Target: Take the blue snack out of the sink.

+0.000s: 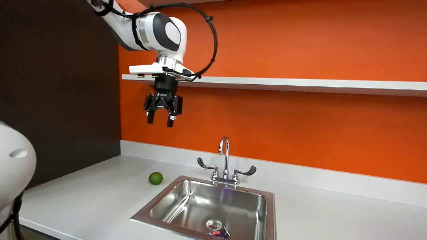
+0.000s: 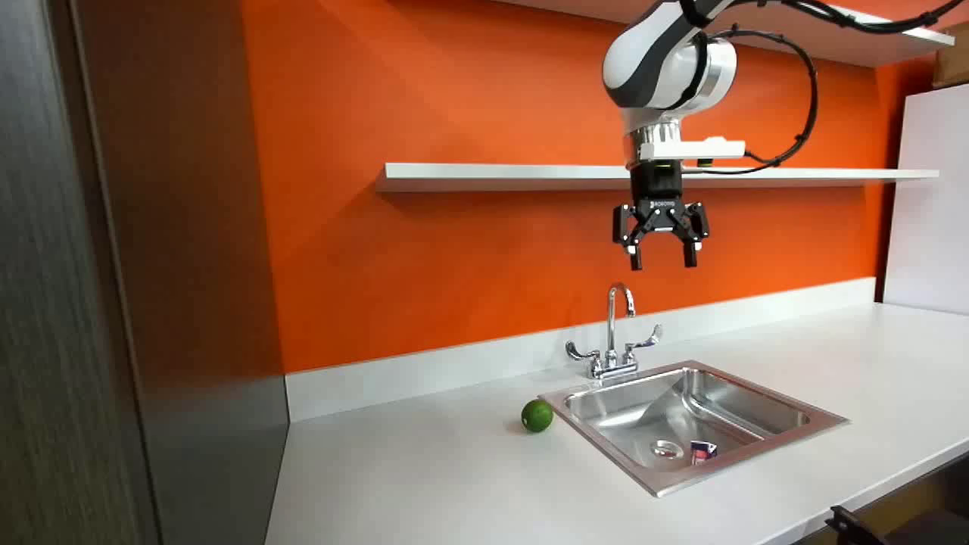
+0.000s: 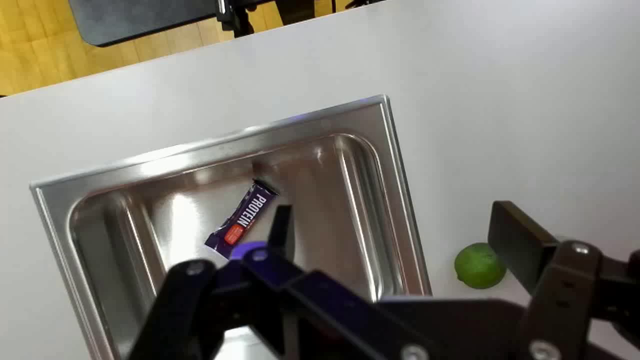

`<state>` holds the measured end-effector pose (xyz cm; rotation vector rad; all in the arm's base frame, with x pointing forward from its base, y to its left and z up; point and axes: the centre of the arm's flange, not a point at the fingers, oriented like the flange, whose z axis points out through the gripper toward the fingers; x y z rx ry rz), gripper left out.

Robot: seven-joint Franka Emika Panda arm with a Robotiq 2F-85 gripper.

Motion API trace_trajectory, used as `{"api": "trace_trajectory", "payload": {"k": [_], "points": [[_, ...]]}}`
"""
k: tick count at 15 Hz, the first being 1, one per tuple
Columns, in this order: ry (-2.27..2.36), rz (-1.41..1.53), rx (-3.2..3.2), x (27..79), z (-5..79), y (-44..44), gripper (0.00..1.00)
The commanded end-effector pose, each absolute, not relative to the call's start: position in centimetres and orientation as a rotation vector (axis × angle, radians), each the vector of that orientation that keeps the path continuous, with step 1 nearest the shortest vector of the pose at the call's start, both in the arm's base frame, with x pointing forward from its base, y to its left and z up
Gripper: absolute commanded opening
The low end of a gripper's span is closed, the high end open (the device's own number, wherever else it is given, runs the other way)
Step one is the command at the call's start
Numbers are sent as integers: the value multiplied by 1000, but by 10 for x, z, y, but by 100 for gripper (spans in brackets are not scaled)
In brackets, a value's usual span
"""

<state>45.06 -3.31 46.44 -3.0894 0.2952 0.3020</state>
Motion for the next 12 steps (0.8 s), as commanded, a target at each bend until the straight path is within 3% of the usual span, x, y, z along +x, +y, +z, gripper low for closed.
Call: {"api": "trace_trajectory", "payload": {"k": [1, 12], "points": [[295, 302, -3089, 451, 464, -33, 100], [491, 128, -3111, 463, 424, -81, 100]]}}
